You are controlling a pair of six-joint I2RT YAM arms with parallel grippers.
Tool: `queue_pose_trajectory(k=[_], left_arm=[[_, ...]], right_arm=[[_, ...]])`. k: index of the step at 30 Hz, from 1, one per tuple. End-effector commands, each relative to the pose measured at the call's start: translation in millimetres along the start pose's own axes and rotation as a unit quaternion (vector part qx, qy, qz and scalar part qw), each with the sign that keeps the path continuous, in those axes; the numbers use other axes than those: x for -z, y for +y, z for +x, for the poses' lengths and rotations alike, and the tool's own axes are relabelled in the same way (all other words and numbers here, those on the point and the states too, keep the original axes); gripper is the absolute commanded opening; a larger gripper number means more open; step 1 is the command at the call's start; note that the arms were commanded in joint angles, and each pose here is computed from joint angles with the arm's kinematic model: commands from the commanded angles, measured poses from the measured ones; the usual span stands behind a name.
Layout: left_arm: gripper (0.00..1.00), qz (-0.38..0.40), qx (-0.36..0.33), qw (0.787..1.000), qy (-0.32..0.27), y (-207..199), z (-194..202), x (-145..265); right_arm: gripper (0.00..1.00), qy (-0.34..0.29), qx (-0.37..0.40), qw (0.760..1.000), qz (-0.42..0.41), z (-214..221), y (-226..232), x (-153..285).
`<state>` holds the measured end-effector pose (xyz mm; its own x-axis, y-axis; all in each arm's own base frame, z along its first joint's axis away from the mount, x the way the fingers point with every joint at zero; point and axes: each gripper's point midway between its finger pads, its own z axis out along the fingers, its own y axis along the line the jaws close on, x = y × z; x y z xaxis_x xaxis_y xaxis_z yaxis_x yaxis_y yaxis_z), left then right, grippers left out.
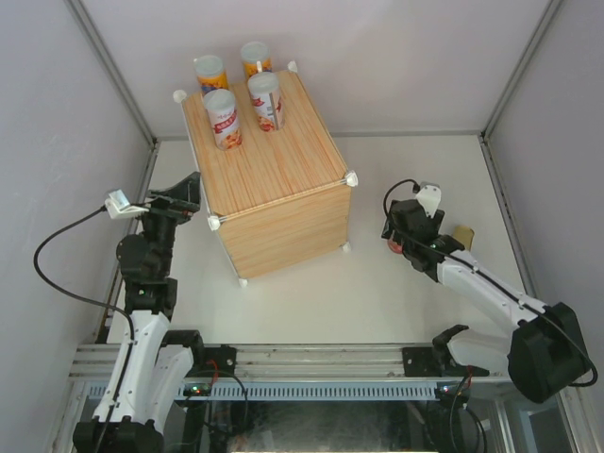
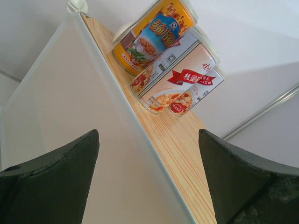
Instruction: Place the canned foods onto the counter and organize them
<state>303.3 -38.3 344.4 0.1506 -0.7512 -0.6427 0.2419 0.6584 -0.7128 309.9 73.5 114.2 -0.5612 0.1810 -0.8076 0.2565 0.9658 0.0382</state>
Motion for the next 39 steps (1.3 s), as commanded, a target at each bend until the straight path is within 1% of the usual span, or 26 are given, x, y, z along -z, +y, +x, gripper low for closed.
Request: queue_pose_trajectory(k=[1,12,19,24,32,39], left_arm=[[0.91,0.014,0.000,1.000,-0.011,-5.0,-3.2,2.4],[0.91,0.010,-0.003,1.000,-0.013,-3.3,-3.8,1.6],[0.91,0.009,-0.002,1.000,-0.012,-2.4,-2.9,1.2],[0.91,0.009,-0.003,1.000,-0.015,-2.8,-4.4,1.5],[0.91,0.010,-0.005,1.000,-0.016,-3.5,-4.9,1.9],[0.91,0.010,-0.006,1.000,-0.019,-4.2,-6.6,2.9]], right_arm=[[0.00,-0.096,-0.037,0.994,-0.023,-64.4,10.4,33.1],[0.00,-0.180,-0.048,0.981,-0.057,-122.2,12.2,111.5],[0.00,-0.239,-0.056,0.966,-0.082,-165.5,13.7,167.2],[0.00,-0.284,-0.045,0.952,-0.104,-200.8,23.9,208.7],[0.00,-0.344,-0.034,0.927,-0.145,-259.5,57.2,264.6],[0.00,-0.356,-0.013,0.910,-0.212,-292.9,108.6,291.4]])
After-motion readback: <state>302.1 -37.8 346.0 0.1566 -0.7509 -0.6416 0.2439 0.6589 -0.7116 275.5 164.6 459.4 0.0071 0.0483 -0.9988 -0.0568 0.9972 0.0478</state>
